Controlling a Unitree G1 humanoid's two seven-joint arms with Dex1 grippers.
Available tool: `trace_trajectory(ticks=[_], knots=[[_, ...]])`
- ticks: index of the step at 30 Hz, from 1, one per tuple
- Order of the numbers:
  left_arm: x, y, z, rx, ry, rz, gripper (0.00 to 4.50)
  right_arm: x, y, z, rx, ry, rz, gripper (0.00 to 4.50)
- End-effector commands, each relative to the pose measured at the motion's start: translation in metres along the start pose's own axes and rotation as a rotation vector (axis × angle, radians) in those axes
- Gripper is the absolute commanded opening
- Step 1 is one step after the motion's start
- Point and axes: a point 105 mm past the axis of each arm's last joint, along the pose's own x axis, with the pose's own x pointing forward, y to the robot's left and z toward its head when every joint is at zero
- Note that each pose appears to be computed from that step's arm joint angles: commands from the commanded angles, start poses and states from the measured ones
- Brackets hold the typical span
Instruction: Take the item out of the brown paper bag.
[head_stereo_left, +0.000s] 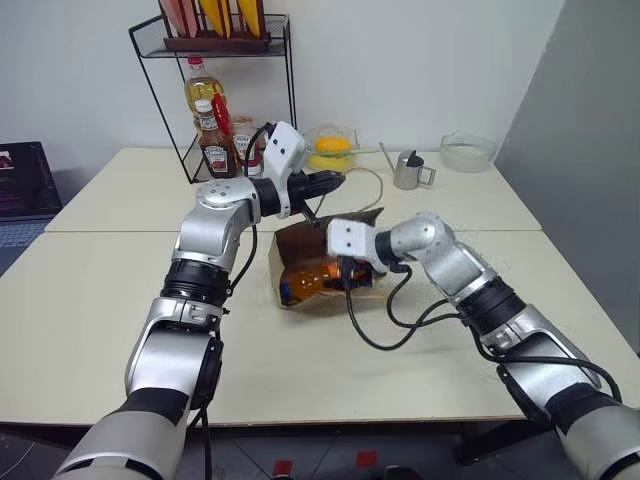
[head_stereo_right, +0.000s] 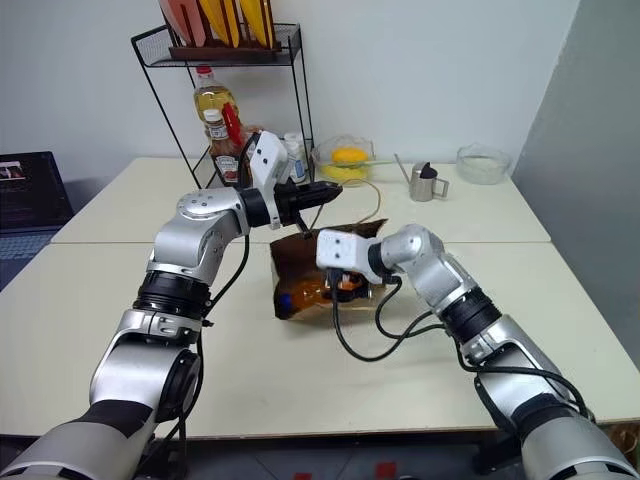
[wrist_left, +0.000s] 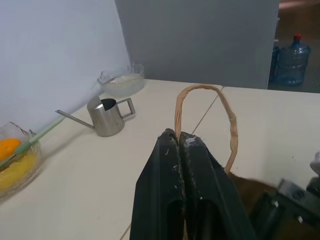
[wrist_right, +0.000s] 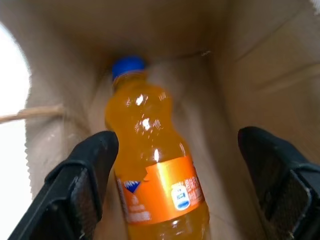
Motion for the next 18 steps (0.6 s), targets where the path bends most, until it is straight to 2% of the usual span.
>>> trace_trajectory(ticks=[1,8,18], knots=[[-0.002,0.003,0.023,0.042,-0.068,0.010,0.00,0.003,0.008,-0.011,-0.159,0.077,0.031,4.15],[-0.002,0.001,0.023,0.040,-0.070,0.011,0.00,0.014,0.018,-0.018,-0.262,0.121,0.062,4.15],[-0.004,-0.006,0.021,0.036,-0.075,0.009,0.00,0.027,0.033,-0.046,-0.267,0.238,0.123,4.15]])
